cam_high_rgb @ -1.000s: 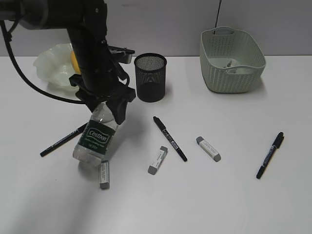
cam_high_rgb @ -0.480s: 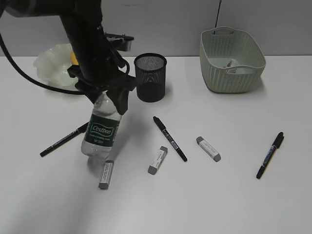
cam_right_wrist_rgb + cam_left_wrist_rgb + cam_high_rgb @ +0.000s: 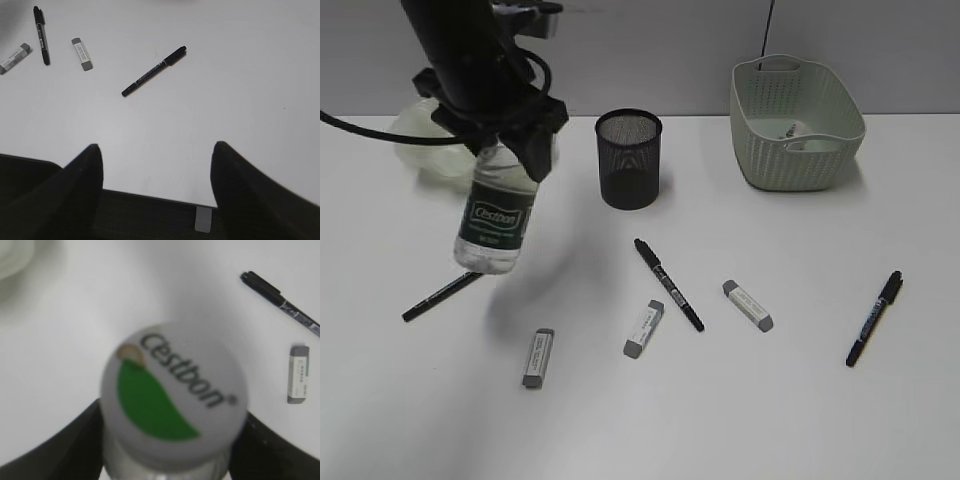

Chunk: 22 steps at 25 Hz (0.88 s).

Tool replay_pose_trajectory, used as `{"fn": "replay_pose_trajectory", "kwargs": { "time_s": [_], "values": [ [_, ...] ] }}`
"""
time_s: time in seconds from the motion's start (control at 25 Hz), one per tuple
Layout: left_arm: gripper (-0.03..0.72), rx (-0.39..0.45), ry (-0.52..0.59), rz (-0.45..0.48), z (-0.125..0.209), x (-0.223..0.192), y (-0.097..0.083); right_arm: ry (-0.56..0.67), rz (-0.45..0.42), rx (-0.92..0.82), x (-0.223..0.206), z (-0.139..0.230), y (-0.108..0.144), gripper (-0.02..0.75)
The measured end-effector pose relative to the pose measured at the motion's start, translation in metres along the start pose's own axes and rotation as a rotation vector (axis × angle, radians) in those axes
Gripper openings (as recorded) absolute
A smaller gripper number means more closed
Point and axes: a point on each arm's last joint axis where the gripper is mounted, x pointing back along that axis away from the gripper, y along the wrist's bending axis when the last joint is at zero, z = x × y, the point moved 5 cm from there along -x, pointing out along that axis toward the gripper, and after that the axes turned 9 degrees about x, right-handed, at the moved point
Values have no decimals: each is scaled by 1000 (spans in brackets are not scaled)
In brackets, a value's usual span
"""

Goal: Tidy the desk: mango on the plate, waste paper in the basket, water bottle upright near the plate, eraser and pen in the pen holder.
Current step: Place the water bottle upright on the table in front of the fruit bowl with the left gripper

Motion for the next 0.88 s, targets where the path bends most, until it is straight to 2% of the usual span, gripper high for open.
{"fn": "replay_pose_trajectory", "kwargs": {
  "time_s": [0.08,0.36,0.48,0.64,0.88],
  "values": [
    [505,21,-25,-15,-2,10,12,0,0,0,0,0,0,531],
    [505,199,-105,-65,-3,45,88,0,0,0,0,0,0,531],
    [503,260,-124,-68,5,57,110,0,0,0,0,0,0,531],
    [496,288,-167,-66,17,56,119,0,0,0,0,0,0,531],
    [495,294,-323,-39,34,32,116,0,0,0,0,0,0,531]
  ]
}}
